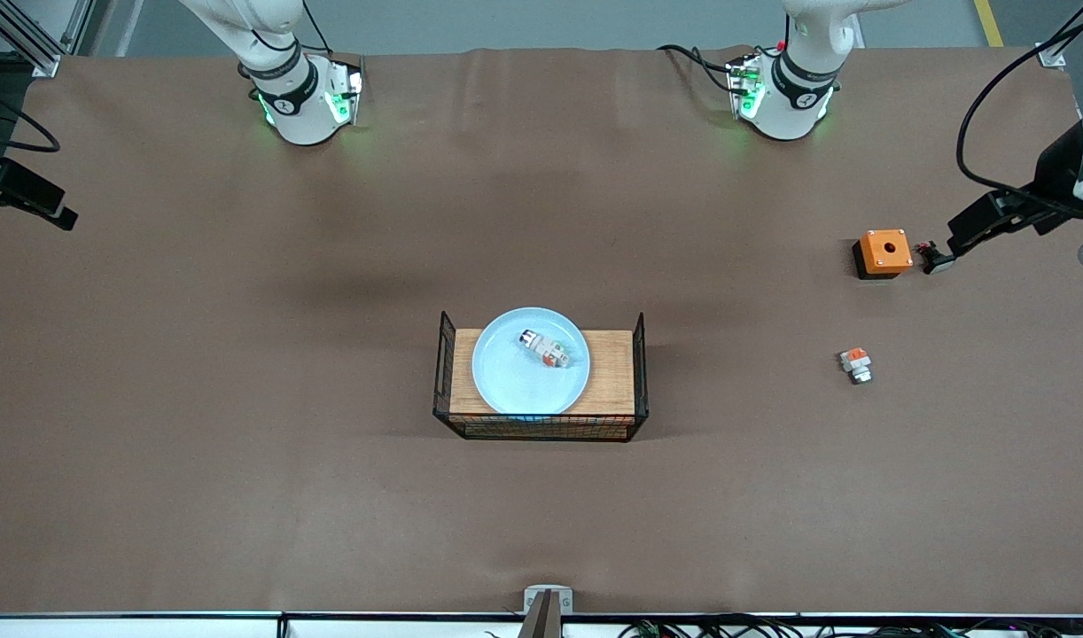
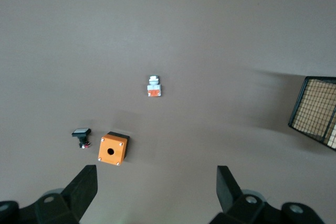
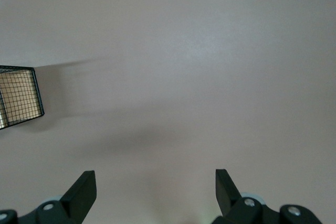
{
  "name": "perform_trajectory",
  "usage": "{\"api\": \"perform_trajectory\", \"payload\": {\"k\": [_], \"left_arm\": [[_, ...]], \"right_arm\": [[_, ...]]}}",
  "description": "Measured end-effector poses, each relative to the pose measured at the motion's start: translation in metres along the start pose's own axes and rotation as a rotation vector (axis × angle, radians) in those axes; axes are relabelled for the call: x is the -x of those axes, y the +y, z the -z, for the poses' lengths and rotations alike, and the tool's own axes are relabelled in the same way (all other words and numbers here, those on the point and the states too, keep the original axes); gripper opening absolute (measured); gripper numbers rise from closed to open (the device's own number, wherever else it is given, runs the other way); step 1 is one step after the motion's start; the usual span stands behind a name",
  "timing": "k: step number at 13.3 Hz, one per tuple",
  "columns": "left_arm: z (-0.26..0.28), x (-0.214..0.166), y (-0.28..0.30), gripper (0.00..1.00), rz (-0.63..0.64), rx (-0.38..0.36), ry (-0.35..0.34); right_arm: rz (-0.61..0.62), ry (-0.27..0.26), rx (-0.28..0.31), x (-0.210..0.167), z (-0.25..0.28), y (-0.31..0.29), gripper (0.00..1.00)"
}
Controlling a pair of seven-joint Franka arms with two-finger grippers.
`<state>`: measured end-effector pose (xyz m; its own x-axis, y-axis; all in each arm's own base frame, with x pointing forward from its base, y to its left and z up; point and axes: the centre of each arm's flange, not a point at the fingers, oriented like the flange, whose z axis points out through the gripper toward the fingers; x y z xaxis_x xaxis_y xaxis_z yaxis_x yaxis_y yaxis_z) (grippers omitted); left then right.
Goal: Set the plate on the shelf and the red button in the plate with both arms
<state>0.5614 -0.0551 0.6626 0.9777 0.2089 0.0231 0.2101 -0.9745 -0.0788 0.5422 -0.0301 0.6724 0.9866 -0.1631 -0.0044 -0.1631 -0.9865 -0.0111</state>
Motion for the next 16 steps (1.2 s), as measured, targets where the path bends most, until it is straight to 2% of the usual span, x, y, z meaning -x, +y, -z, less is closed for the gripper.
{"api": "perform_trajectory", "payload": {"k": [2,6,11,16], "left_arm": [[0.002,0.006,-0.014,1.0,-0.043,-0.001,-0.004],[-0.001,0.014,-0.055,1.0,-0.091,0.065,-0.013],[0.004,0.028,-0.025,1.0,-0.152,0.068,0.002],[0.007,0.03,-0.027,1.0,-0.151,0.071,0.007]], "right_arm": [[0.008,-0.002,-0.001,0.0,-0.001,-0.004,1.0],[0.046,-0.009,-0.007,-0.005,-0.01,-0.024,1.0],[0.048,-0.001,0.004,-0.01,-0.014,-0.03,1.0],[0.036,0.006,0.004,-0.011,-0.012,-0.024,1.0]]}}
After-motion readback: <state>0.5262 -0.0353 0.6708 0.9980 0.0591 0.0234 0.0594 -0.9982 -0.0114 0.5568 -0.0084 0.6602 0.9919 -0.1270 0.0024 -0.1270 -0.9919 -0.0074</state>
